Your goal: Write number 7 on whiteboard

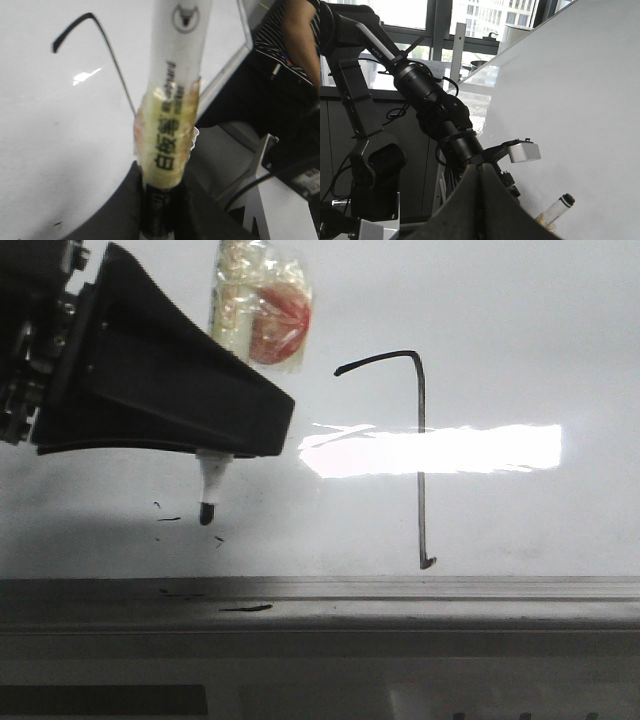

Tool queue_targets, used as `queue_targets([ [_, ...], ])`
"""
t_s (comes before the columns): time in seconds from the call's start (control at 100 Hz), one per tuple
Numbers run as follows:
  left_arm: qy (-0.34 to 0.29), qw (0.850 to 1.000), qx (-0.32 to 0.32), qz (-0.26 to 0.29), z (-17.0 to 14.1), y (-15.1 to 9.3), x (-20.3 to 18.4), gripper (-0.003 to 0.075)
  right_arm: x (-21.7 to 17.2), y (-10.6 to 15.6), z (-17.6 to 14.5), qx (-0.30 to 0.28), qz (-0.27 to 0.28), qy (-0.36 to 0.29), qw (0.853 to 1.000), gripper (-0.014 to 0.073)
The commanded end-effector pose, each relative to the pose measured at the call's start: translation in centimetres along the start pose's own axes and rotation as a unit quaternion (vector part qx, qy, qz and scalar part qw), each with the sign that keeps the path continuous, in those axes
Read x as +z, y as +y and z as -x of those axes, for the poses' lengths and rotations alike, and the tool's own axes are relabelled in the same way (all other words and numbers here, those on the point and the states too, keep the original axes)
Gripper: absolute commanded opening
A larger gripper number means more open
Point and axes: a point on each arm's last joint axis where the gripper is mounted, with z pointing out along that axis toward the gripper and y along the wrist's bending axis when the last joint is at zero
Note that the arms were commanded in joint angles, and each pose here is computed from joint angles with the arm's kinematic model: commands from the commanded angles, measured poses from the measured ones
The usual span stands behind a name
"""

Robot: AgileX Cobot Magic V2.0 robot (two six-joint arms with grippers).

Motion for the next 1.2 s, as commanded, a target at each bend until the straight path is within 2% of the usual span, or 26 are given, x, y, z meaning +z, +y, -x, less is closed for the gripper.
queue_targets([
  [0.0,-0.034,0.998,-0.048,0.032,1.3,0.3,-0.4,-0.0020,-0.4,-0.4,1.6,-0.006,-0.016,-0.047,0.999,-0.0050],
  [0.3,-0.072,0.982,-0.094,0.147,1.8,2.4,-0.8,-0.0021,-0.4,-0.4,1.6,-0.006,-0.016,-0.047,0.999,-0.0050],
  [0.57,-0.077,0.975,-0.095,0.186,1.8,3.2,-0.8,-0.0021,-0.3,-0.4,1.5,-0.007,-0.016,-0.045,0.999,-0.0050],
  [0.95,-0.020,0.976,-0.106,0.192,0.9,4.5,2.5,-0.0021,0.8,-0.4,1.1,-0.006,-0.012,-0.026,1.000,-0.0050],
  [1.19,-0.034,0.961,-0.103,0.253,1.3,5.6,2.4,-0.0021,0.8,-0.4,1.1,-0.005,-0.011,-0.026,1.000,-0.0050],
])
